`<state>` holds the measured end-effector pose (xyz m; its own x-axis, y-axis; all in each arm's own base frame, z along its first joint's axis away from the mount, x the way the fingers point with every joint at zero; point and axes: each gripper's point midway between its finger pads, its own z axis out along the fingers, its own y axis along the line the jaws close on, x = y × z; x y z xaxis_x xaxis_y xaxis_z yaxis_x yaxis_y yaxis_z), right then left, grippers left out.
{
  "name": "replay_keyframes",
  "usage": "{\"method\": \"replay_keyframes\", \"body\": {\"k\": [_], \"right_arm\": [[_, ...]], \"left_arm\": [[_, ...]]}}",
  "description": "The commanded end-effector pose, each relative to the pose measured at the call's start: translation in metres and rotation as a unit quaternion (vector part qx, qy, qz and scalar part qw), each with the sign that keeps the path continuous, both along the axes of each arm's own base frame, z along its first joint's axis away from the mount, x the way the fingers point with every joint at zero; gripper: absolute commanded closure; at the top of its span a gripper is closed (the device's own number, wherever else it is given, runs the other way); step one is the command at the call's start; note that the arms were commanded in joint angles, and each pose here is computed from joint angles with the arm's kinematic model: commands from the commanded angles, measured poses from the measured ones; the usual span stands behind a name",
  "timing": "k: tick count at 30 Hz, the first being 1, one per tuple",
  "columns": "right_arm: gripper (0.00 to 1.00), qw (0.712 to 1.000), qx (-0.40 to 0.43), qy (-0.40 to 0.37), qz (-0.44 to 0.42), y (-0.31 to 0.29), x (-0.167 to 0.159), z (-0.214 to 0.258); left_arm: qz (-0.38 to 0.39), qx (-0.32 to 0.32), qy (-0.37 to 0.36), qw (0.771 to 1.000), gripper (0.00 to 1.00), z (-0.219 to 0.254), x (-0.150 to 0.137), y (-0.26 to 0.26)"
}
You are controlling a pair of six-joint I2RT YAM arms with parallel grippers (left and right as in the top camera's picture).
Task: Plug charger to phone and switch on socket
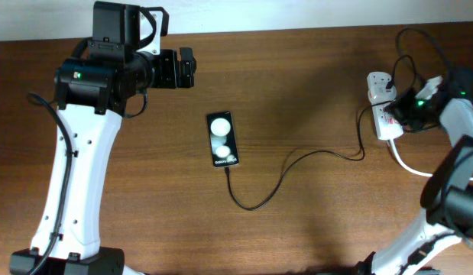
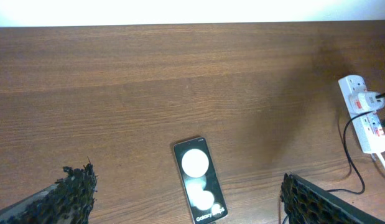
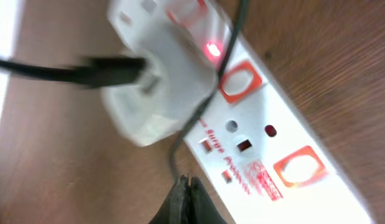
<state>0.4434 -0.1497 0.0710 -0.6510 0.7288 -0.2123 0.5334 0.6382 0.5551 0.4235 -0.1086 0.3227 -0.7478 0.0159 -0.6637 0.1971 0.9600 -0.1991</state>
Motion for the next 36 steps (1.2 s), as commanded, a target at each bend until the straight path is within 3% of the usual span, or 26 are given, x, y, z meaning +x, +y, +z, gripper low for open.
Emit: {"method": "replay_keyframes", "body": {"k": [1, 4, 7, 12, 15, 16, 18, 22, 27, 31, 33, 36], "right_arm": [[0.96, 0.995, -0.057, -0.077, 0.015, 0.003, -0.003, 0.082], [0.96, 0.977, -0.121, -0.168, 0.058, 0.027, -0.036, 0.181], [0.96, 0.947, -0.138, -0.252, 0.141, 0.07, -0.071, 0.243], [0.96, 0.922, -0.178, -0.258, 0.23, 0.124, -0.16, 0.269], [0.93, 0.926, -0.169, -0.247, 0.231, 0.146, -0.201, 0.273], [0.72, 0.927, -0.168, -0.245, 0.231, 0.153, -0.215, 0.275], [0.01, 0.933, -0.155, -0.228, 0.231, 0.162, -0.232, 0.27], [0.01, 0.94, -0.175, -0.198, 0.216, 0.151, -0.235, 0.26], [0.01, 0.926, -0.199, -0.199, 0.251, 0.155, -0.236, 0.258], [0.01, 0.905, -0.235, -0.224, 0.275, 0.157, -0.236, 0.26], [0.01, 0.875, -0.295, -0.258, 0.285, 0.16, -0.23, 0.257], [0.01, 0.872, -0.33, -0.288, 0.219, 0.156, -0.217, 0.241]], "left_arm": [[0.004, 0.002, -0.003, 1.0, 0.01, 0.002, 0.001, 0.003], [0.004, 0.002, -0.003, 1.0, 0.01, 0.002, 0.001, 0.003], [0.003, 0.002, -0.003, 1.0, 0.01, 0.002, 0.001, 0.002], [0.004, 0.002, -0.003, 1.0, 0.01, 0.002, 0.001, 0.003], [0.004, 0.002, -0.003, 1.0, 0.01, 0.002, 0.001, 0.003], [0.004, 0.002, -0.003, 1.0, 0.01, 0.002, 0.001, 0.003], [0.004, 0.002, -0.003, 1.0, 0.01, 0.002, 0.001, 0.003], [0.004, 0.002, -0.003, 1.0, 0.01, 0.002, 0.001, 0.003], [0.004, 0.002, -0.003, 1.0, 0.01, 0.002, 0.001, 0.003], [0.004, 0.002, -0.003, 1.0, 0.01, 0.002, 0.001, 0.003], [0.004, 0.002, -0.003, 1.0, 0.01, 0.002, 0.001, 0.003], [0.004, 0.002, -0.003, 1.0, 0.01, 0.002, 0.001, 0.003]]}}
